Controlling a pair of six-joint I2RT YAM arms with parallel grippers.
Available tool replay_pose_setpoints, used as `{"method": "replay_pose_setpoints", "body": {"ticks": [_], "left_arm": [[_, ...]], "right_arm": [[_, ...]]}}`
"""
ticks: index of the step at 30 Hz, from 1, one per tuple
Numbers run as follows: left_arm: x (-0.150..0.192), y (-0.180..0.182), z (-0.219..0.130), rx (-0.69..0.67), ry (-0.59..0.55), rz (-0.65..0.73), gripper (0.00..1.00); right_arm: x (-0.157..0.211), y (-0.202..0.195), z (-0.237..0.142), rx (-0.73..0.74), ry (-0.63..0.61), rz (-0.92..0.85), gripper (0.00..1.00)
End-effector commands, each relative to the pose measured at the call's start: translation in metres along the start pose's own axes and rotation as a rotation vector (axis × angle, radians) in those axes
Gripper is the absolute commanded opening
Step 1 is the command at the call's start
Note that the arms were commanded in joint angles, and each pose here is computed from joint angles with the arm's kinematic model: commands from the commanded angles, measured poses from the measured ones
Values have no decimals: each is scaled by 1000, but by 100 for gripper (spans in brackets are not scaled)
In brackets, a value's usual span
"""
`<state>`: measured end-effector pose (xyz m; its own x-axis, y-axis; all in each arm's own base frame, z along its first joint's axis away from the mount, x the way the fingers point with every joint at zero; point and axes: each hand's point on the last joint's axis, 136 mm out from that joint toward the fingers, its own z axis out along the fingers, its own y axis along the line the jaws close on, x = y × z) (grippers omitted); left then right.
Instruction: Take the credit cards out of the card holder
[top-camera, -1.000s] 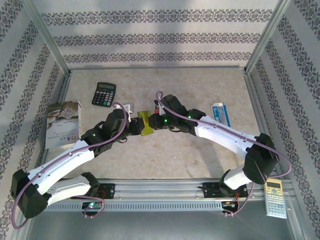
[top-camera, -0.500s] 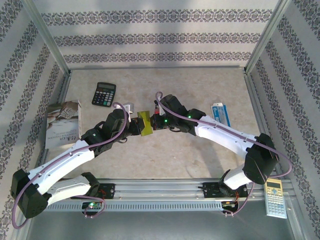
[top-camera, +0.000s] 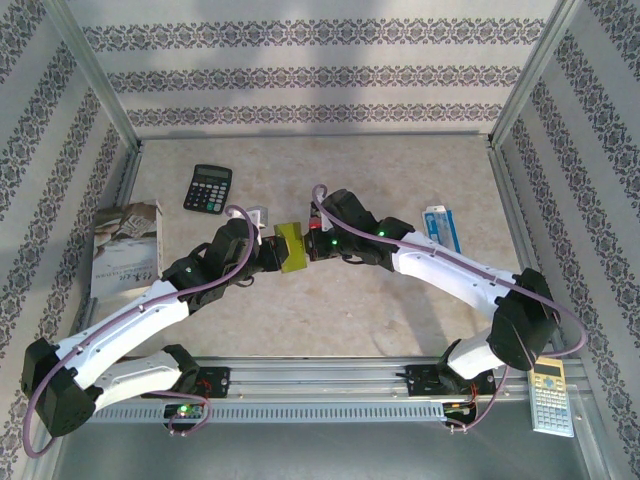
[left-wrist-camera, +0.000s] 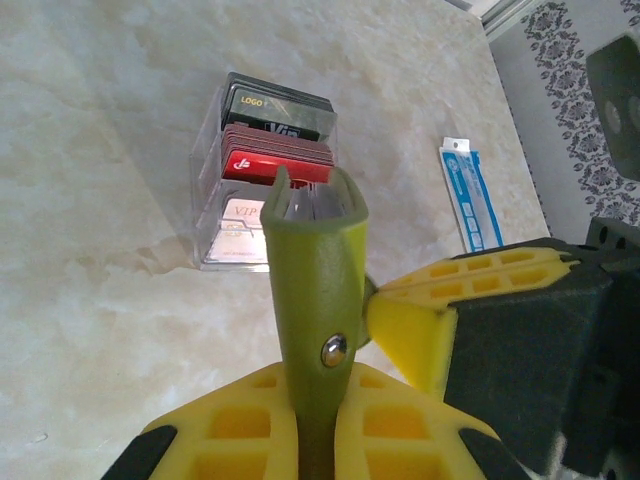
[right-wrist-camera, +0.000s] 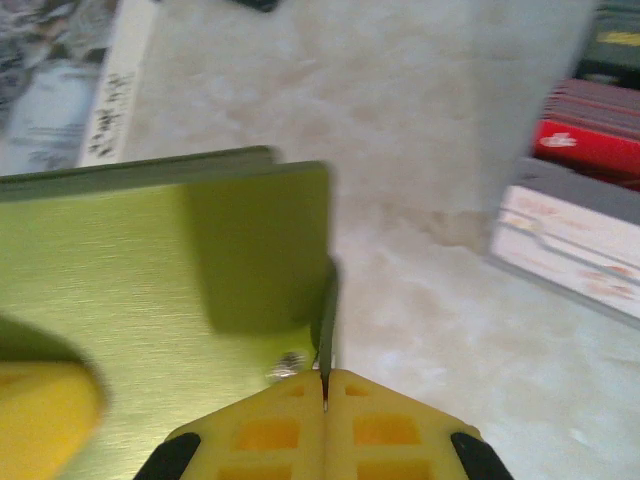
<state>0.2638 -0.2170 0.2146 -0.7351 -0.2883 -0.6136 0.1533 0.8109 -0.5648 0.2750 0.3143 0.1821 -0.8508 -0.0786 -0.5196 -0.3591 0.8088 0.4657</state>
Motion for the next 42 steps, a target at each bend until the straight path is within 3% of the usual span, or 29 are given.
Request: {"method": "replay_pose_setpoints", "body": {"ticks": [1, 7, 15, 24, 27, 33, 42], "left_arm": [[-12, -16, -11, 54, -48, 7, 0], [-11, -22, -11, 92, -43, 9, 0], [-9, -27, -11, 131, -45, 17, 0], [-13, -35, -17, 221, -69, 15, 0], [-17, -41, -21, 288, -90, 0, 0], [-21, -60, -29, 440, -99, 4, 0], [-19, -83, -34, 563, -62, 33, 0]], "right_arm": [[11, -52, -4, 203, 23, 3, 0], [11, -62, -9, 192, 10, 10, 0], [5, -49, -24, -57, -24, 52, 3], [-8, -47, -81, -393, -177, 66, 80], [-6, -43, -101, -480, -218, 43, 94], [3, -15, -112, -593, -202, -9, 97], [-3, -1, -99, -585, -186, -26, 84]]}}
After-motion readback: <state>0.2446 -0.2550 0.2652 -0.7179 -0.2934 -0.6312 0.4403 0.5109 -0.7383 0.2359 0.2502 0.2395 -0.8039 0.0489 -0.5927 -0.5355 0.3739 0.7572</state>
